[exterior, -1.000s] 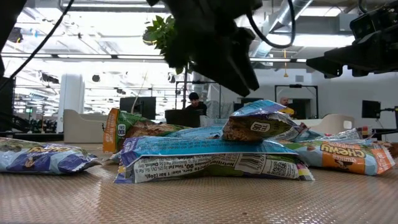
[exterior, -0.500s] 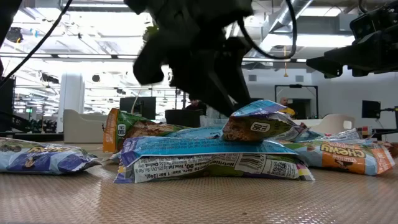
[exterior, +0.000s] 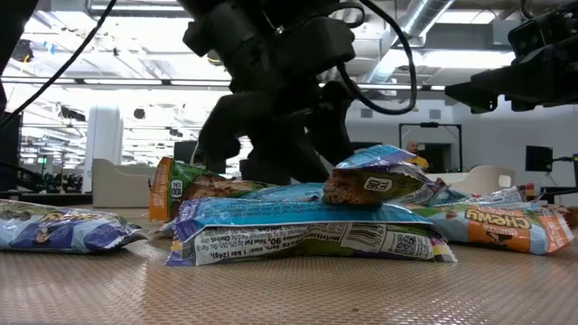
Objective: Pick and place Granola Bars by type
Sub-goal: Put the red granola bar into the transparent bin
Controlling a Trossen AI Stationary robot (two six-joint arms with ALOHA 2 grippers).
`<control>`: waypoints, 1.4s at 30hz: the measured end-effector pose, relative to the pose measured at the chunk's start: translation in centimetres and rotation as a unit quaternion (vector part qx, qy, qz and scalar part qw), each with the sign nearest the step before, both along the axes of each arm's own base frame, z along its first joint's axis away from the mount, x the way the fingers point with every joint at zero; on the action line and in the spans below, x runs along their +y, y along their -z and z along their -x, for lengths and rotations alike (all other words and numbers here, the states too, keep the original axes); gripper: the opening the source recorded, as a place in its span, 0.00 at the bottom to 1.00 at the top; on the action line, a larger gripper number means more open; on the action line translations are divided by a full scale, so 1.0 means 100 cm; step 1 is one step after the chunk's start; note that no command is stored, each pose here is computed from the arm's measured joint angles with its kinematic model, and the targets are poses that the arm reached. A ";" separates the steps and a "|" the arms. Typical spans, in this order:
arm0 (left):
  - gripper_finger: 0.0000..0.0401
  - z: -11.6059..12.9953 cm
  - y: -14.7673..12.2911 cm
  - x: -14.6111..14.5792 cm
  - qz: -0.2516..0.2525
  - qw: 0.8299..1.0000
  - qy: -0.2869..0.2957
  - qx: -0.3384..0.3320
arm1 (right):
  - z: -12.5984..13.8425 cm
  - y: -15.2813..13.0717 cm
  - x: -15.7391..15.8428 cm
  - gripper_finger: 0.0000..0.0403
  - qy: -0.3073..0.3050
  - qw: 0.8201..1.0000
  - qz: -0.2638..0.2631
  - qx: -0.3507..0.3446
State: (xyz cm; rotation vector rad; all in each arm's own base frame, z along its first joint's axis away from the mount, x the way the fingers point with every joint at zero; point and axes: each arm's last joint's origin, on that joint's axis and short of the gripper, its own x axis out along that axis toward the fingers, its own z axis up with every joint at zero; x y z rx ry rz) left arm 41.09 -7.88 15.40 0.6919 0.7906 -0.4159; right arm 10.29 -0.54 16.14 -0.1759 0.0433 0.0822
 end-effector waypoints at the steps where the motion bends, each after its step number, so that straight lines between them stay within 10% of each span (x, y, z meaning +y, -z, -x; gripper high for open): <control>1: 0.52 -0.004 0.005 -0.001 -0.001 1.000 0.001 -0.007 | 0.000 0.000 0.000 0.67 0.000 1.000 0.000 0.000; 14: 0.50 -0.025 0.026 0.006 -0.039 0.999 -0.014 -0.011 | 0.000 0.000 0.000 0.67 0.000 1.000 0.000 0.003; 31: 0.13 -0.023 0.026 0.005 -0.028 0.999 -0.020 0.000 | 0.000 0.000 0.000 0.67 0.000 1.000 0.000 0.002; 42: 0.13 -0.004 -0.021 0.014 -0.041 0.994 -0.097 0.011 | 0.000 0.000 0.000 0.67 0.000 1.000 0.000 0.003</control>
